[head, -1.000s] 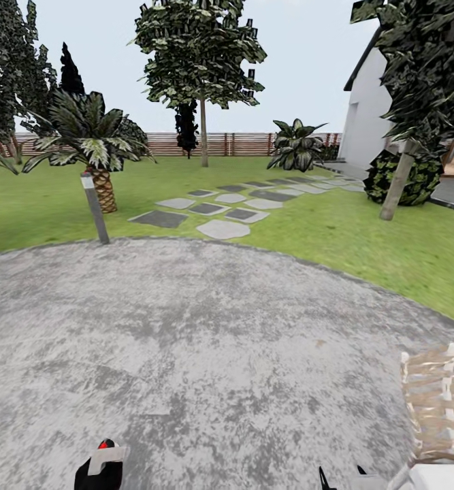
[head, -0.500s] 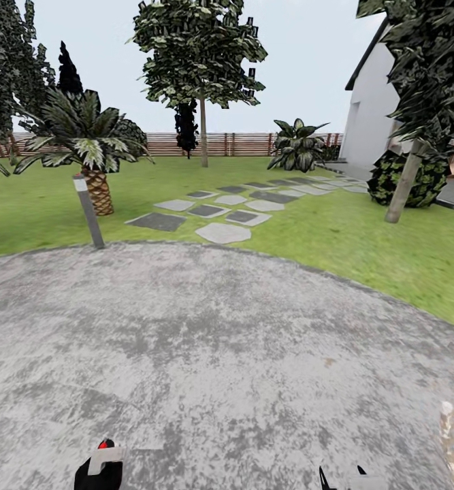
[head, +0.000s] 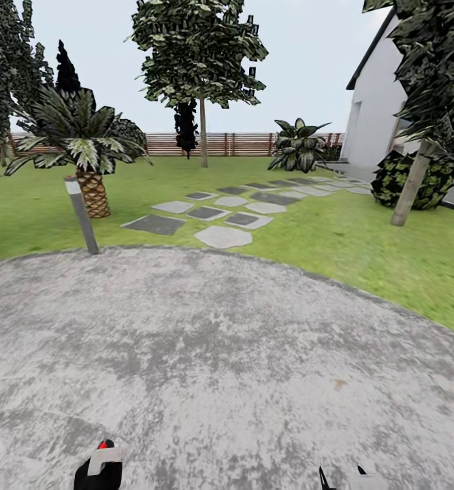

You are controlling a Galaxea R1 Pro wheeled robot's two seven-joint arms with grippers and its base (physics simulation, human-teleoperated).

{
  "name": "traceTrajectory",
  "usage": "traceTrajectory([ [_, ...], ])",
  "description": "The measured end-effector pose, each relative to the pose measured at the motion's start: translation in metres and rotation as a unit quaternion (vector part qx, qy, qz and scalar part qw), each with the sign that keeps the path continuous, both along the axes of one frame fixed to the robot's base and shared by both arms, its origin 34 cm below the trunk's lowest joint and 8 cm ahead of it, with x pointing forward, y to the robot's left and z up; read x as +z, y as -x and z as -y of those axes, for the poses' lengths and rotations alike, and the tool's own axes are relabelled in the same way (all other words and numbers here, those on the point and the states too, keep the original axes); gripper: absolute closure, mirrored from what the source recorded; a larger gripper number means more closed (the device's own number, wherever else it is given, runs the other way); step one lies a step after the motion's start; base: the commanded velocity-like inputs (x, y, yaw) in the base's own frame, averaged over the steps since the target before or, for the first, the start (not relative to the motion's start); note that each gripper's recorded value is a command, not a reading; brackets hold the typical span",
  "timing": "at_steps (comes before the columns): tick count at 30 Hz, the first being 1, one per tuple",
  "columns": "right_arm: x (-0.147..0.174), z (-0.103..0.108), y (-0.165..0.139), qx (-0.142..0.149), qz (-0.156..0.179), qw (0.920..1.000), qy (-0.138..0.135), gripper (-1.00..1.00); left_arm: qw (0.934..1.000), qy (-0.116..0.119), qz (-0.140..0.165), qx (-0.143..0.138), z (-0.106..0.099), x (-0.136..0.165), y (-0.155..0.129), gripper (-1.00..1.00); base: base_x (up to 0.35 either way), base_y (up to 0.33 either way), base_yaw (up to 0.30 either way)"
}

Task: In the garden, pick up the pesticide atomizer on the floor and spray pesticide onto both trees until each tree trunk is fully covered.

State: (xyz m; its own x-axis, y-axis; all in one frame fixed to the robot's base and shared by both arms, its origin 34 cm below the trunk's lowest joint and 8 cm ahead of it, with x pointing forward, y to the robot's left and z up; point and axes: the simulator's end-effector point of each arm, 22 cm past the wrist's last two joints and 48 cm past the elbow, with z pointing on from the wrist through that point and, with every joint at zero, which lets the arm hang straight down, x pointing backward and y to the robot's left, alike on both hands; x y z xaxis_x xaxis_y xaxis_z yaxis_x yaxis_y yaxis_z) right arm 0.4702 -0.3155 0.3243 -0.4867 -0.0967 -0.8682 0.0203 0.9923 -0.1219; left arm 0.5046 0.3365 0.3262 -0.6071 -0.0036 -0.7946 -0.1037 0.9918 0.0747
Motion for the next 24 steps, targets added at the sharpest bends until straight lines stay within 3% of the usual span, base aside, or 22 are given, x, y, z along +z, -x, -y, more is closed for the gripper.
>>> traceTrajectory([
  [24,0.0041,0.0005,-0.0054,-0.002,0.008,1.0,0.0,-1.0,1.0,0.001,0.0,0.001,0.0006,-0.0003,0.0003,1.0,0.339,0.0,0.0],
])
